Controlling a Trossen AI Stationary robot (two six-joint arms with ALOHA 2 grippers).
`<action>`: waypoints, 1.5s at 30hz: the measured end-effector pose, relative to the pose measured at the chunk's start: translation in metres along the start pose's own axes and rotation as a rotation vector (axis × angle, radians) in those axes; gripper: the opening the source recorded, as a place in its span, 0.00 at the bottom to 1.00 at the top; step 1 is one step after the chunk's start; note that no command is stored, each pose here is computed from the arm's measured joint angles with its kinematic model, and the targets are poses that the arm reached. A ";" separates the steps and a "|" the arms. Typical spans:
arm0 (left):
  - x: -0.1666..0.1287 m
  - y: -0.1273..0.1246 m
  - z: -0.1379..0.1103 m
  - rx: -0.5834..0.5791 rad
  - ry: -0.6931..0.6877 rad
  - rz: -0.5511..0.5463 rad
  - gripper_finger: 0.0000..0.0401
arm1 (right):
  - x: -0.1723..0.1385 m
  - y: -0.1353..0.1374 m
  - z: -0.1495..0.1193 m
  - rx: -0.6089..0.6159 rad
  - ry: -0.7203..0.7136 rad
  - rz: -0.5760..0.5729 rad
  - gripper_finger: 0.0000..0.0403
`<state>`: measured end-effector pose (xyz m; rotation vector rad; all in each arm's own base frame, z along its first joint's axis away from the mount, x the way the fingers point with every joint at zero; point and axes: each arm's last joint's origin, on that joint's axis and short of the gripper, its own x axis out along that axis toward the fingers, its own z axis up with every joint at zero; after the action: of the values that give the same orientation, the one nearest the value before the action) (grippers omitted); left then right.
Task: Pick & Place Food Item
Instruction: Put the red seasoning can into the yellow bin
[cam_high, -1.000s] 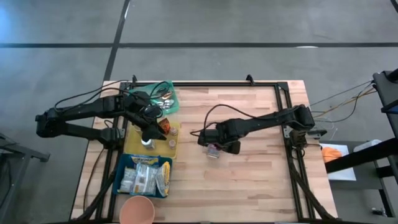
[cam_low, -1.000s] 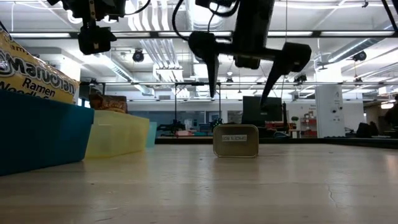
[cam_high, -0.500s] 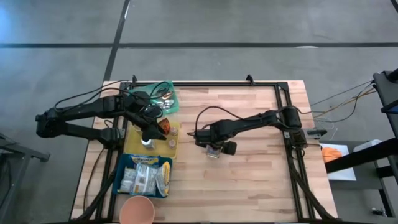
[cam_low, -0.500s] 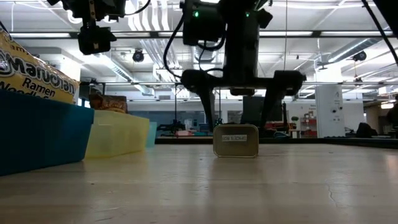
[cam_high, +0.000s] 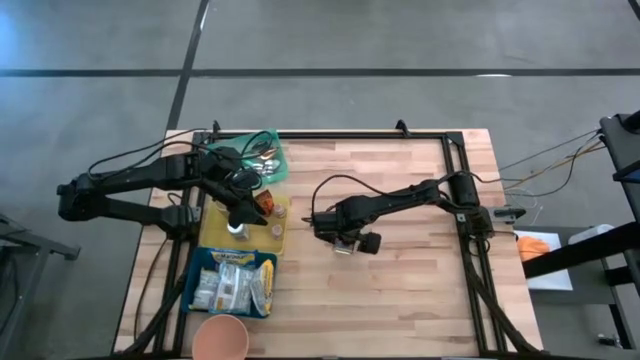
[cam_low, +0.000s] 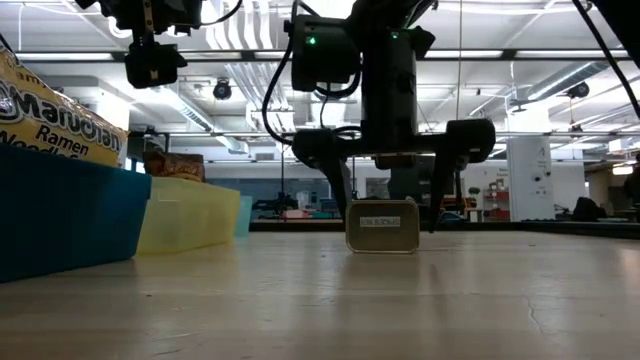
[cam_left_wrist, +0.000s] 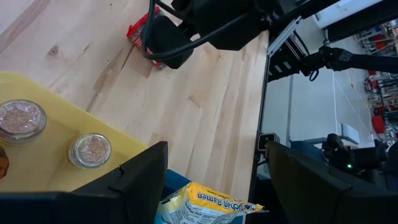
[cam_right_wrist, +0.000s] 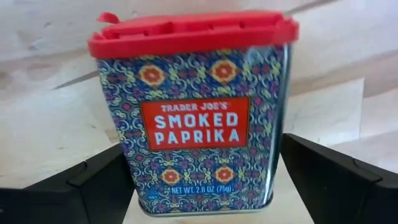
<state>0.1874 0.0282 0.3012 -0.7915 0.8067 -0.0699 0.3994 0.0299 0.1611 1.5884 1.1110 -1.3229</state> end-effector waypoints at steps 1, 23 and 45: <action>0.000 0.000 0.000 0.000 0.000 0.000 0.69 | 0.000 0.000 0.000 0.015 0.001 0.000 0.92; 0.000 0.000 0.000 0.002 0.000 0.000 0.69 | -0.002 0.000 0.000 -0.213 -0.011 0.009 0.92; 0.000 0.000 0.000 0.002 0.000 0.000 0.69 | -0.004 0.004 0.002 -0.173 0.008 0.024 0.69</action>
<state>0.1876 0.0283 0.3011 -0.7895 0.8064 -0.0704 0.4021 0.0265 0.1653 1.4764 1.1745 -1.1731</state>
